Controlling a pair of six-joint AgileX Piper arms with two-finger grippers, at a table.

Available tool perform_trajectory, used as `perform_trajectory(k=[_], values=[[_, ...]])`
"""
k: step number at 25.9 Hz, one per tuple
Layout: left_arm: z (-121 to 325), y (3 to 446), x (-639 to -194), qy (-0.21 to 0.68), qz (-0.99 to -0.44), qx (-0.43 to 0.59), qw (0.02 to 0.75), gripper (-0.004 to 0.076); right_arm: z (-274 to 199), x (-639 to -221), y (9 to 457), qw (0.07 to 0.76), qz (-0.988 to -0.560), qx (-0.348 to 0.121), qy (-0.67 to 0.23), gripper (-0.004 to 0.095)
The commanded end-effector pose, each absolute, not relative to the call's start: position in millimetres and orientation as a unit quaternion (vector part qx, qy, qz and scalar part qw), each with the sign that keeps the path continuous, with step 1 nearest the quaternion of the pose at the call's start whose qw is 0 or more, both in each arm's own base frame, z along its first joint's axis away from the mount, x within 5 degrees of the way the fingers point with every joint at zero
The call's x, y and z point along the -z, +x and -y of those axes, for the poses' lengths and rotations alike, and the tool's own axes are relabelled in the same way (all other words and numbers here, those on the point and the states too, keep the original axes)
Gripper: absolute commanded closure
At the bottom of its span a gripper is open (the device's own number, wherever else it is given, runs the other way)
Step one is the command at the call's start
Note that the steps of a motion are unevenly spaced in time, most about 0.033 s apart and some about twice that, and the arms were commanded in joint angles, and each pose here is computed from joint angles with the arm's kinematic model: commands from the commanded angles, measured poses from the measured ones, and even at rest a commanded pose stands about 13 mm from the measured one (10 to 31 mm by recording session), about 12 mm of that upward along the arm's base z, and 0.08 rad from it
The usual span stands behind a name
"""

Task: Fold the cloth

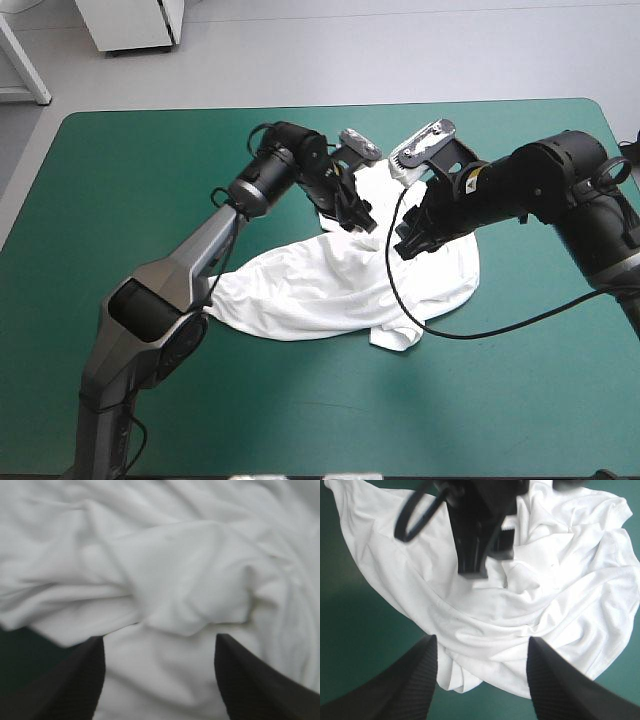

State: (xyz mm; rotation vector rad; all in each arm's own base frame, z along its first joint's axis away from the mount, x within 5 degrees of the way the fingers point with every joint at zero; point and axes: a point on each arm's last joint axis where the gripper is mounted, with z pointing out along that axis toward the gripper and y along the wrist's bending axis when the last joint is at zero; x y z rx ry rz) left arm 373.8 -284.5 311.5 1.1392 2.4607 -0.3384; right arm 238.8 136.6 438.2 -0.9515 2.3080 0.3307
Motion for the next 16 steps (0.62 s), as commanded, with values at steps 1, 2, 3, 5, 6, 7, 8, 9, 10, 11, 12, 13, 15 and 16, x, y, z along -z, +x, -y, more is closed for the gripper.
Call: perform_trajectory(k=[1, 2, 3, 5, 6, 7, 8, 9, 10, 11, 12, 13, 15, 16], values=[[230, 358, -391, 0.354, -0.888, 0.090, 0.279, 0.0223, -131, -456, 229, 0.338, -0.861, -0.132, -0.356, 0.0399], [206, 357, -404, 0.327, -0.896, 0.073, 0.292, 0.0223, -131, -456, 229, 0.338, -0.861, -0.132, -0.356, 0.0399], [183, 353, -412, 0.303, -0.903, 0.059, 0.298, 0.0223, -131, -456, 229, 0.338, -0.861, -0.132, -0.356, 0.0399], [145, 338, -419, 0.272, -0.916, 0.041, 0.292, 0.0223, -131, -456, 229, 0.338, -0.861, -0.132, -0.356, 0.0399], [130, 329, -419, 0.261, -0.921, 0.028, 0.287, 0.0223, -131, -456, 229, 0.338, -0.861, -0.132, -0.356, 0.0399], [111, 316, -413, 0.249, -0.930, 0.011, 0.271, 0.0223, -131, -456, 229, 0.338, -0.861, -0.132, -0.356, 0.0399], [95, 302, -409, 0.246, -0.933, -0.008, 0.261, 0.0223, -131, -456, 229, 0.338, -0.861, -0.132, -0.356, 0.0399], [86, 292, -408, 0.242, -0.935, -0.017, 0.258, 0.0223, -131, -456, 229, 0.338, -0.861, -0.132, -0.356, 0.0399], [79, 284, -402, 0.240, -0.938, -0.025, 0.249, 0.0223, -132, -456, 228, 0.338, -0.861, -0.133, -0.356, 0.0399], [75, 276, -396, 0.244, -0.938, -0.029, 0.242, 0.0223, -132, -456, 228, 0.338, -0.861, -0.134, -0.356, 0.0399], [73, 271, -390, 0.254, -0.937, -0.035, 0.236, 0.0223, -132, -456, 228, 0.338, -0.860, -0.137, -0.356, 0.0399], [70, 267, -381, 0.265, -0.936, -0.044, 0.227, 0.0223, -132, -456, 228, 0.337, -0.861, -0.138, -0.355, 0.0399], [69, 264, -364, 0.271, -0.938, -0.048, 0.211, 0.0223, -132, -456, 228, 0.337, -0.861, -0.139, -0.354, 0.0399], [68, 264, -357, 0.273, -0.938, -0.055, 0.205, 0.0223, -132, -456, 228, 0.337, -0.861, -0.139, -0.354, 0.0399]])
